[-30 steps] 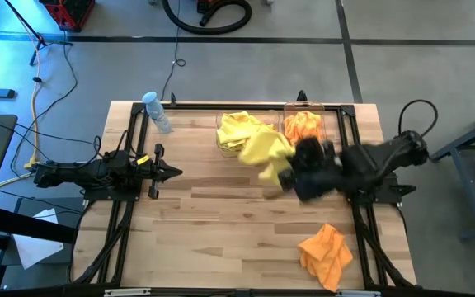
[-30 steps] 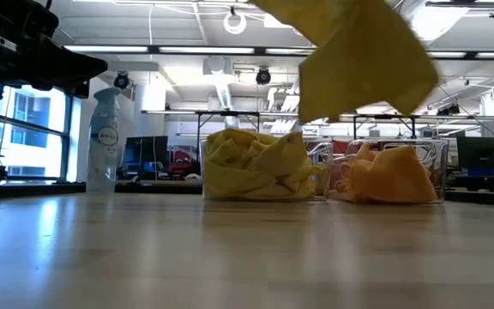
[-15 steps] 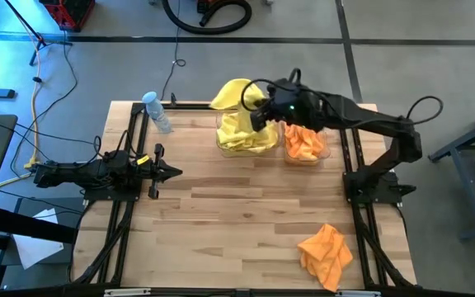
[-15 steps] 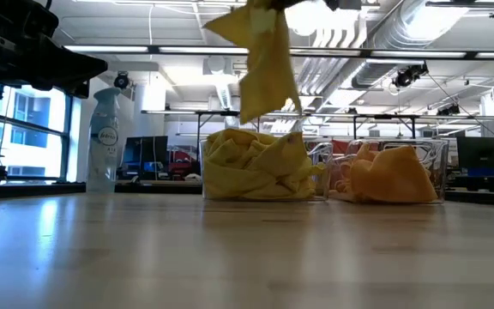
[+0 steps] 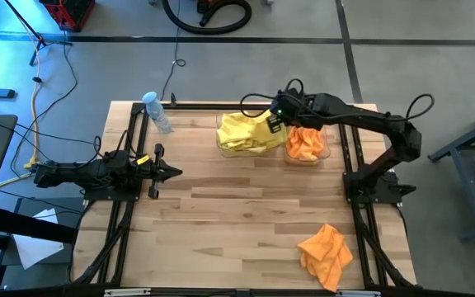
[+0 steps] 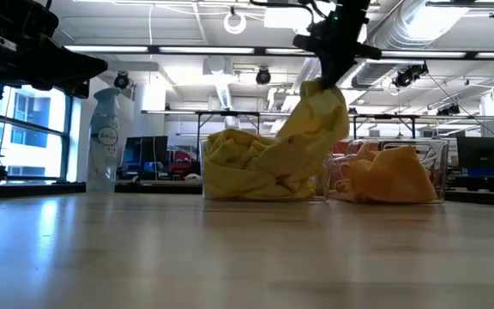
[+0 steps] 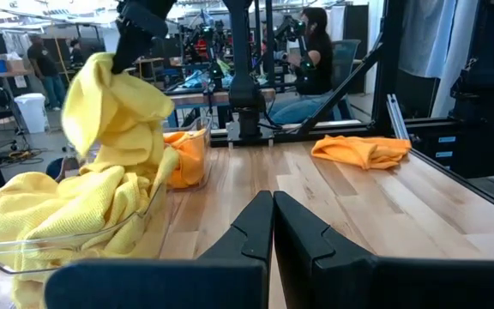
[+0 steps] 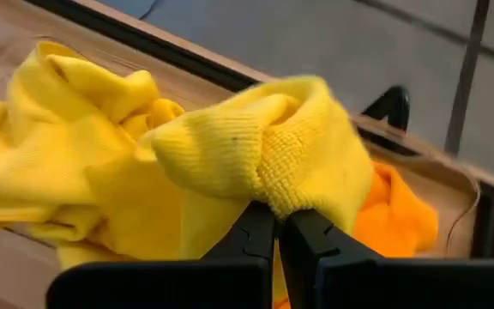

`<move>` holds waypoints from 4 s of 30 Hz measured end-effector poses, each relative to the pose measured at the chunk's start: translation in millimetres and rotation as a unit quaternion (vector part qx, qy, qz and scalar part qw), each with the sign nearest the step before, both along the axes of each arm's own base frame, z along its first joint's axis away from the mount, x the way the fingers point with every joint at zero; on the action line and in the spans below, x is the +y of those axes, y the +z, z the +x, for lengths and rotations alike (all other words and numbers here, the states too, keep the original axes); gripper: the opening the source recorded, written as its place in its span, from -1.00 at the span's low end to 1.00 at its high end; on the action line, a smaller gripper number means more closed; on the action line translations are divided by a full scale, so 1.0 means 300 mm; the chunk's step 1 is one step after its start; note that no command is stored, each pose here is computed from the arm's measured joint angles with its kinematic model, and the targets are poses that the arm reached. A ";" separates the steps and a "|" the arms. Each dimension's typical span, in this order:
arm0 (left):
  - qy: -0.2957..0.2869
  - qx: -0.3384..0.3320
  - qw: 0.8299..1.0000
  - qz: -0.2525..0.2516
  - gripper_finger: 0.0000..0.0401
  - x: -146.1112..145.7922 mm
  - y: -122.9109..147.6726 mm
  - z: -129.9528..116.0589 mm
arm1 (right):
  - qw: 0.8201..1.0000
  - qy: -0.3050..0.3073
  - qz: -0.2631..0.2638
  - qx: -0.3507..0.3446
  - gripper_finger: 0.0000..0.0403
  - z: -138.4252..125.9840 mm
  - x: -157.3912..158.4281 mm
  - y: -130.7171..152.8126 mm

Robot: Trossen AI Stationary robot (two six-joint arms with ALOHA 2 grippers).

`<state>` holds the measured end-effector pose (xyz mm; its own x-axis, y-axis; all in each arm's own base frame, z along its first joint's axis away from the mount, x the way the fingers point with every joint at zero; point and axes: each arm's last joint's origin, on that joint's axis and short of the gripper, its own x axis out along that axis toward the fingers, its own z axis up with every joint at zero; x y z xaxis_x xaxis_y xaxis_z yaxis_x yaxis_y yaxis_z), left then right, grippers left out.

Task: Sort microfiber towel by color & place in baskets
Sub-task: Put the yellow microfiber towel into the left transparent bin

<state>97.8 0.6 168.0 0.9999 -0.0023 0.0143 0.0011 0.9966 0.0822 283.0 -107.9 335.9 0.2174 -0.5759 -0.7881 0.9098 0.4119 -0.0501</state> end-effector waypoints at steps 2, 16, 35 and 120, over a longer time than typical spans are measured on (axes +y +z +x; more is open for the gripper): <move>0.000 0.000 1.000 0.000 -1.00 0.000 0.000 0.000 | 1.000 0.018 -0.013 0.001 -1.00 0.008 -0.002 0.004; 0.000 0.000 1.000 0.000 -1.00 0.000 0.000 0.000 | 0.961 0.234 0.131 -0.070 -1.00 0.104 -0.037 -0.087; 0.000 -0.001 1.000 0.000 -1.00 0.000 0.001 0.000 | 0.922 0.372 0.039 0.096 -1.00 0.122 -0.126 -0.181; 0.000 0.000 1.000 0.000 -1.00 0.000 0.000 0.000 | 0.949 0.290 0.083 0.086 -0.24 0.407 -0.208 -0.037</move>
<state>97.8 0.6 168.1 0.9999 -0.0023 0.0147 0.0011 0.9966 0.0823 405.1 -170.2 324.9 0.3211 -0.2632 -0.9097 0.5112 0.8568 -0.0675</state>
